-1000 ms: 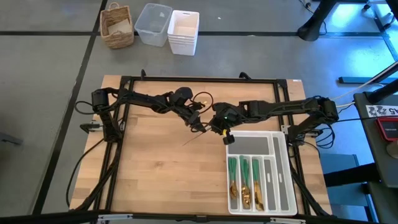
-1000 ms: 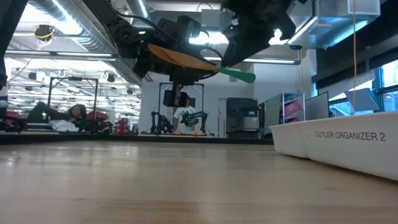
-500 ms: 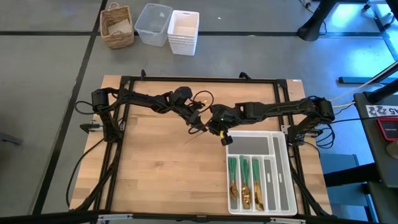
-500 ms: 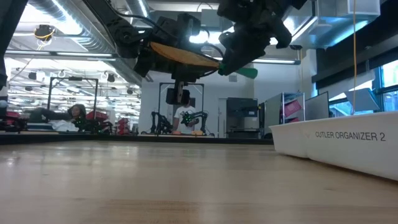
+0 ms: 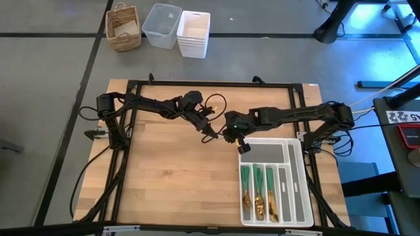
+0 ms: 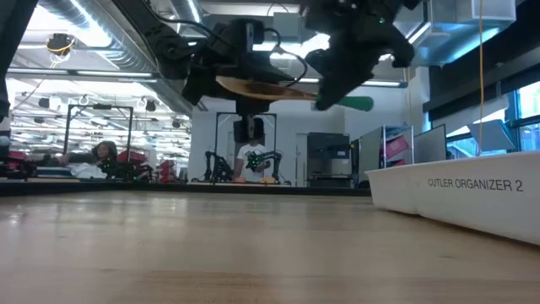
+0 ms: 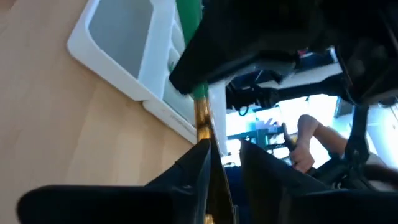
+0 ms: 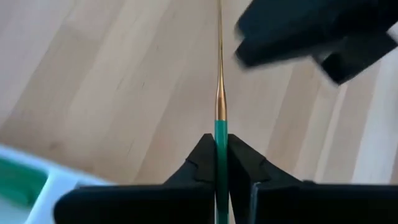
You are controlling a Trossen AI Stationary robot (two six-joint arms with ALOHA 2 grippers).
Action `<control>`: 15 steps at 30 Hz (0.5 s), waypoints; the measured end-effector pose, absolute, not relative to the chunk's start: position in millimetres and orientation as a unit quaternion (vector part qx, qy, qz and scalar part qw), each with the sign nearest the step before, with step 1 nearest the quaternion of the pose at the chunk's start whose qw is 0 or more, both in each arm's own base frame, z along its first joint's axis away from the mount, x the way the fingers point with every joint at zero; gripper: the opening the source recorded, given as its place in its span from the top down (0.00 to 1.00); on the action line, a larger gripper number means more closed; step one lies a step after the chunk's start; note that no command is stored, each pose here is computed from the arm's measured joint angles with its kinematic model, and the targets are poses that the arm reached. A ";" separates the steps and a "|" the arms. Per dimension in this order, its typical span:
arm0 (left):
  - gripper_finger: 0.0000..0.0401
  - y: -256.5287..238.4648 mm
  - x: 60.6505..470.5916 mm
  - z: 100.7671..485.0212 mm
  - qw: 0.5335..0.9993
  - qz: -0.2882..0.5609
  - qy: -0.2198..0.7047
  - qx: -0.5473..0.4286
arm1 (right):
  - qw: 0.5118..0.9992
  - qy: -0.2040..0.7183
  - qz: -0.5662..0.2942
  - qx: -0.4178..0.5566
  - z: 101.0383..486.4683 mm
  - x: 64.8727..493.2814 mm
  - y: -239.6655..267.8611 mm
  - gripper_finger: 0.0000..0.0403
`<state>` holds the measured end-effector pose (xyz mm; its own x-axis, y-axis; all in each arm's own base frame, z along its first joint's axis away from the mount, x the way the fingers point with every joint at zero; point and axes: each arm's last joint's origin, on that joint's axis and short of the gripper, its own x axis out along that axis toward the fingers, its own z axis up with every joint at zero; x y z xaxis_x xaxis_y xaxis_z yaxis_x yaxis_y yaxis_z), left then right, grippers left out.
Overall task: Sort silverware
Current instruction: Put the green table knife into the white silverware tray
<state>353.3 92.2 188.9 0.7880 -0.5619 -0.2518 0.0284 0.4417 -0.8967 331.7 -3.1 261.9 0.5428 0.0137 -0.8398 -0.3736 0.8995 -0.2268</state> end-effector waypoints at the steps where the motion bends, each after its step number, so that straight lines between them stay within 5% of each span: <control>1: 0.79 93.5 352.8 188.8 0.807 -0.186 0.269 -0.492 | 0.852 0.471 0.119 -0.198 261.9 329.5 -0.6 0.96; 15: 0.77 100.7 351.0 188.4 0.838 -0.185 0.252 -0.446 | 0.718 0.556 0.249 -0.338 254.0 291.3 68.0 0.96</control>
